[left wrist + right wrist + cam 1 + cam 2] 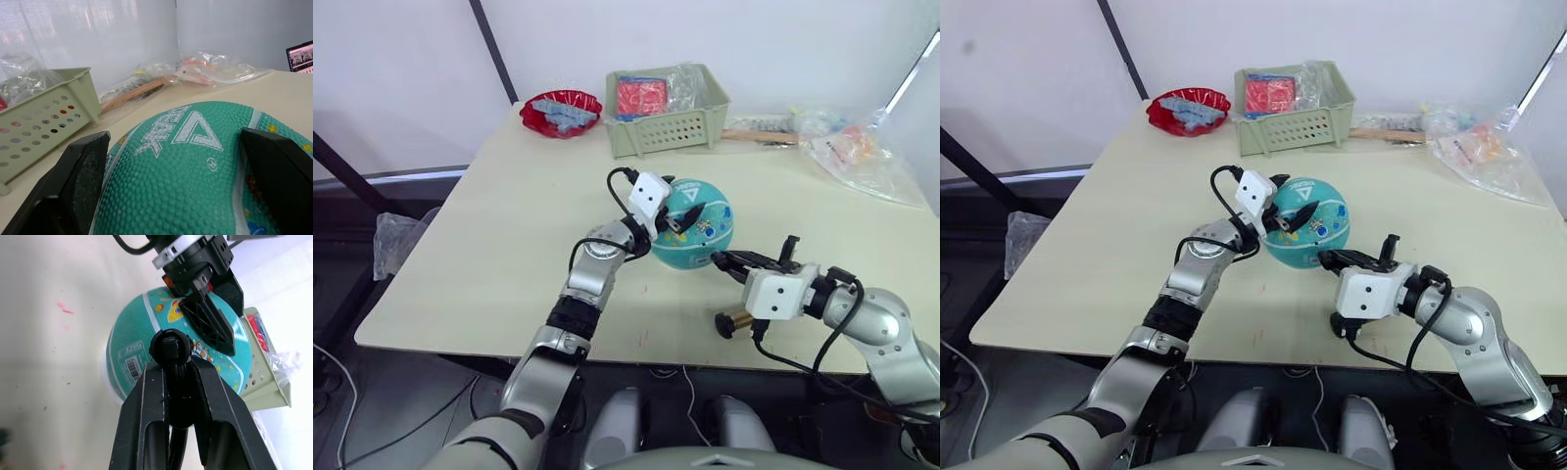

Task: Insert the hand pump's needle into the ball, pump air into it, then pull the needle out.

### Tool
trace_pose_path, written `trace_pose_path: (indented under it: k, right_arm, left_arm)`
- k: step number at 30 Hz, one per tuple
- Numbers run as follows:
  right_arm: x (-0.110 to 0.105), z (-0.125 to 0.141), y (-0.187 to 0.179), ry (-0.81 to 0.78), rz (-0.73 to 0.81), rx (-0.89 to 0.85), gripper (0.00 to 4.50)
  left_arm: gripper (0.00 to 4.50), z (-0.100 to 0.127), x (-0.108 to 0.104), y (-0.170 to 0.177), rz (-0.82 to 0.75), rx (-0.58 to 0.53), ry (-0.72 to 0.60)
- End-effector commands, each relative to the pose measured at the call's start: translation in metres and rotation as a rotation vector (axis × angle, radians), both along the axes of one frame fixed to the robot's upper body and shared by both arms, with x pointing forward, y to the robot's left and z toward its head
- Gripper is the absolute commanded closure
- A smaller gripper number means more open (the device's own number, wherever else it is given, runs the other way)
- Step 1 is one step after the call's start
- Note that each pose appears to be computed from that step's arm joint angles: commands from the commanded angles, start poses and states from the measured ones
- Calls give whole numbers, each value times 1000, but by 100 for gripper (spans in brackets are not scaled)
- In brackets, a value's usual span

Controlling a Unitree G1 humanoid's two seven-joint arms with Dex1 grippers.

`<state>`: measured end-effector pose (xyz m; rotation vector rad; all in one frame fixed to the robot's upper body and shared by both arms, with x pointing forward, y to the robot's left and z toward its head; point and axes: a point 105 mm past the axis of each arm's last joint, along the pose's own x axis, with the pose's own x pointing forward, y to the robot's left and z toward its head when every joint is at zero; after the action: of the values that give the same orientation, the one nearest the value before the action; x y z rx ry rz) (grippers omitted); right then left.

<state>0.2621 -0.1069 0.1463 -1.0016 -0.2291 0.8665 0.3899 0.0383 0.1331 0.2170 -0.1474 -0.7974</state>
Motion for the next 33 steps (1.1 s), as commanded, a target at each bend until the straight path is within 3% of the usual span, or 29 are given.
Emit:
trace_pose_path:
  k: [1,7,12,25,28,33]
  right_arm:
    - [5,5,-8,-26,-42,71,441]
    - [21,-5,-34,0,-196,225,441]
    - [35,2,-56,-35,-309,334,441]
    - [41,-2,-71,-19,-367,400,441]
    - [42,-2,-74,-18,-385,427,441]
    - [44,-2,-79,-17,-405,454,441]
  left_arm:
    - [0,-63,-7,11,26,107,198]
    - [0,-30,-11,3,-51,-32,122]
    - [0,2,-14,4,-101,-102,28]
    - [0,74,-33,18,-259,-203,-128]
    - [0,88,-46,32,-341,-179,-140]
    - [0,87,-70,54,-476,-97,-82]
